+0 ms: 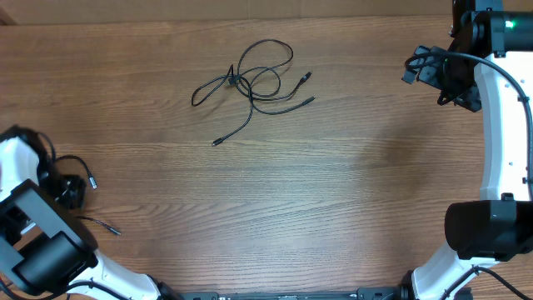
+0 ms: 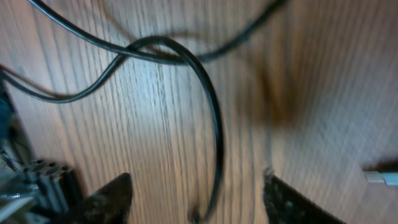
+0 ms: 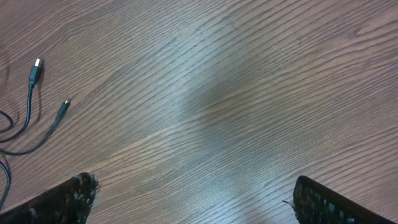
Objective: Untangle cables
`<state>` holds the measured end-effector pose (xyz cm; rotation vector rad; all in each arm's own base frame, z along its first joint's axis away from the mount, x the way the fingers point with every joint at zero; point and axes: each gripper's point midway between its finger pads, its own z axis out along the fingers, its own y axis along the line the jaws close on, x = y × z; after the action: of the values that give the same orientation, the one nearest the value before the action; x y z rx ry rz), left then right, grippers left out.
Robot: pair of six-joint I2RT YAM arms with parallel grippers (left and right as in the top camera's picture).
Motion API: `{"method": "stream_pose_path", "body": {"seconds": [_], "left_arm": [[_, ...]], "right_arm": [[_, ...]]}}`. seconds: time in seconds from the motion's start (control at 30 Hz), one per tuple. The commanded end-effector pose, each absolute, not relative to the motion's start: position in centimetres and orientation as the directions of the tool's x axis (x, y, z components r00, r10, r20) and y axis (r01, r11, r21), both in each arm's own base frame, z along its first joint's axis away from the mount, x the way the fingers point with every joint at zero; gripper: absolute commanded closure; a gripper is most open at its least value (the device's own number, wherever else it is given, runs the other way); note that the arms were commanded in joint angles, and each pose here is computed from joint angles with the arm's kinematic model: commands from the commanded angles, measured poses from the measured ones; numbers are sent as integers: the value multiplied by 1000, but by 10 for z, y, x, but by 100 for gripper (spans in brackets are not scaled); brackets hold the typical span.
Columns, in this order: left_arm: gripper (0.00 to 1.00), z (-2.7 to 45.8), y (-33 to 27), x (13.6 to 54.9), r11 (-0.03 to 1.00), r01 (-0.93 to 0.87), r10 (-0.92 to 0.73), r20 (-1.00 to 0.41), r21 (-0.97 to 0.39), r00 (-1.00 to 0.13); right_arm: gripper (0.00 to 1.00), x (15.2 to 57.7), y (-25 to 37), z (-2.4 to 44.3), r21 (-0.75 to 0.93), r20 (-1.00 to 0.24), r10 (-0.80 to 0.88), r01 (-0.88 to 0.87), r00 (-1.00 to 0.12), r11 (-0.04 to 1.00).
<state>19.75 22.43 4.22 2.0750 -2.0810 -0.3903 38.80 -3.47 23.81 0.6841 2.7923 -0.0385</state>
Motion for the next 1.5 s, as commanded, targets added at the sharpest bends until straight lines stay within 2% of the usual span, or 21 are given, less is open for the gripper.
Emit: {"method": "stream_pose_path", "body": {"seconds": [0.0, 0.1, 0.13, 0.17, 0.23, 0.27, 0.4, 0.53, 0.7, 0.83, 0.87, 0.9, 1.0, 1.1, 1.3, 1.47], "left_arm": [[48, 28, 223, 191, 43, -960, -999, -7, 277, -46], [48, 14, 225, 198, 23, -975, -1000, -13, 220, -26], [54, 9, 226, 204, 20, -982, -999, -23, 187, -25], [69, 5, 228, 211, 28, -988, -999, -27, 149, -33], [92, 1, 229, 232, 69, -996, -997, -24, 51, -70], [96, 0, 229, 250, 103, -994, -995, -19, -34, -102], [96, 12, 232, 314, 207, -919, -978, -49, -335, -202], [96, 52, 237, 381, 281, -716, -957, -134, -639, -256], [96, 97, 250, 428, 291, -540, -957, -225, -790, -186], [96, 138, 245, 460, 357, -371, -934, -314, -858, -173], [93, 147, 244, 466, 380, -334, -925, -342, -863, -169], [81, 154, 243, 470, 401, -307, -916, -367, -863, -165], [0, 167, 236, 478, 413, -253, -909, -380, -875, -171], [0, 179, 226, 482, 386, -208, -916, -345, -899, -207], [0, 231, 181, 494, 391, -20, -844, -349, -920, -408], [0, 258, 143, 507, 416, -21, -785, -347, -909, -514]], "right_arm": [[0, 389, -36, 240, 34, -274, 456, 466, -847, 884], [0, 389, -36, 240, 34, -274, 456, 466, -847, 884], [0, 389, -36, 240, 34, -274, 456, 466, -847, 884], [0, 389, -36, 240, 34, -274, 456, 466, -847, 884], [0, 389, -36, 240, 34, -274, 456, 466, -847, 884], [0, 389, -36, 240, 34, -274, 456, 466, -847, 884], [0, 389, -36, 240, 34, -274, 456, 466, -847, 884], [0, 389, -36, 240, 34, -274, 456, 466, -847, 884], [0, 389, -36, 240, 34, -274, 456, 466, -847, 884], [0, 389, -36, 240, 34, -274, 456, 466, -847, 884], [0, 389, -36, 240, 34, -274, 456, 466, -847, 884], [0, 389, -36, 240, 34, -274, 456, 466, -847, 884], [0, 389, -36, 240, 34, -274, 456, 466, -847, 884], [0, 389, -36, 240, 34, -274, 456, 466, -847, 884], [0, 389, -36, 240, 34, -274, 456, 466, -847, 884], [0, 389, -36, 240, 34, -274, 456, 466, -847, 884]]}}
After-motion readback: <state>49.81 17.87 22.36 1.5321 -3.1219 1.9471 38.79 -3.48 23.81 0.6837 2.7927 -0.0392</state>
